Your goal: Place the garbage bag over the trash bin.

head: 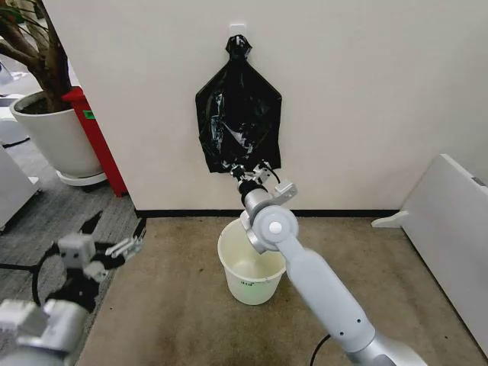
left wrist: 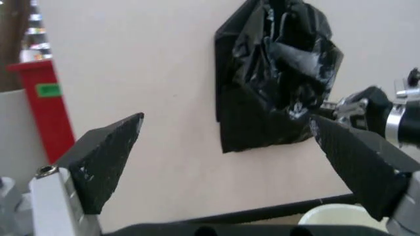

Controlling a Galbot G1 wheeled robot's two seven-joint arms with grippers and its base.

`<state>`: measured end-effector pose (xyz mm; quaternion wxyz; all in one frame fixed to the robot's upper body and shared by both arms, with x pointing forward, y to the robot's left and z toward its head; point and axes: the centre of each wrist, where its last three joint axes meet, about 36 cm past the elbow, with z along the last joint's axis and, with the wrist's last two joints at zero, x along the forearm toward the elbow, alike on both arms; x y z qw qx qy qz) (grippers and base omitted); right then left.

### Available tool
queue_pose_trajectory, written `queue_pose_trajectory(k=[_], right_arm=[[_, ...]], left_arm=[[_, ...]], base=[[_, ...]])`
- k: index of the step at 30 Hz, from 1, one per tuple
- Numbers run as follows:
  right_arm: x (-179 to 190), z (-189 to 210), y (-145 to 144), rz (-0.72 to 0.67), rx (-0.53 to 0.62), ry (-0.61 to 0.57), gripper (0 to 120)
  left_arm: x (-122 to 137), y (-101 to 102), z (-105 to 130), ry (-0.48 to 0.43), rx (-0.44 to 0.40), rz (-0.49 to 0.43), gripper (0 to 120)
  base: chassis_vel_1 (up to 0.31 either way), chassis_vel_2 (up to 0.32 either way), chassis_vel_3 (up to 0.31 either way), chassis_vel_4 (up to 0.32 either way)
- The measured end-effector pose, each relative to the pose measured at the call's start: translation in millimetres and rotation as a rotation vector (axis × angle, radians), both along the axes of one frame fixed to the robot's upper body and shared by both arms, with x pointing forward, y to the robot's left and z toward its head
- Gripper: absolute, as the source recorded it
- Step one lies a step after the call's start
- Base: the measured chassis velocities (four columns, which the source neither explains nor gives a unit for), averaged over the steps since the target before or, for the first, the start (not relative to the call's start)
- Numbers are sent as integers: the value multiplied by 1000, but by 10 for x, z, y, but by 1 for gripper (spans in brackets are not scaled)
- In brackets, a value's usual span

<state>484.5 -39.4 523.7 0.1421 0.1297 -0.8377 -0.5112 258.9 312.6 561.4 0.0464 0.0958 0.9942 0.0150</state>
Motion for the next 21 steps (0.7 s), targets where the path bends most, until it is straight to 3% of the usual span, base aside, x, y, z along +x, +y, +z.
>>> queue_pose_trajectory(k=[1,7,15,21], right_arm=[[0,0,0,0,0,0,0],[42,-50,-15,-16,-19,8,0],[90,-106,-68,-41,-34,13,0],[86,-140,-86,-47,-41,15,0]], left_arm=[[0,0,0,0,0,0,100],[632,211,221,-3,67,-52,100],[1150,424,488,-12,116,-58,100],[1531,328,505,7,112,-96,100]], base=[[0,0,0,0],[0,0,0,0],[0,0,0,0],[0,0,0,0]])
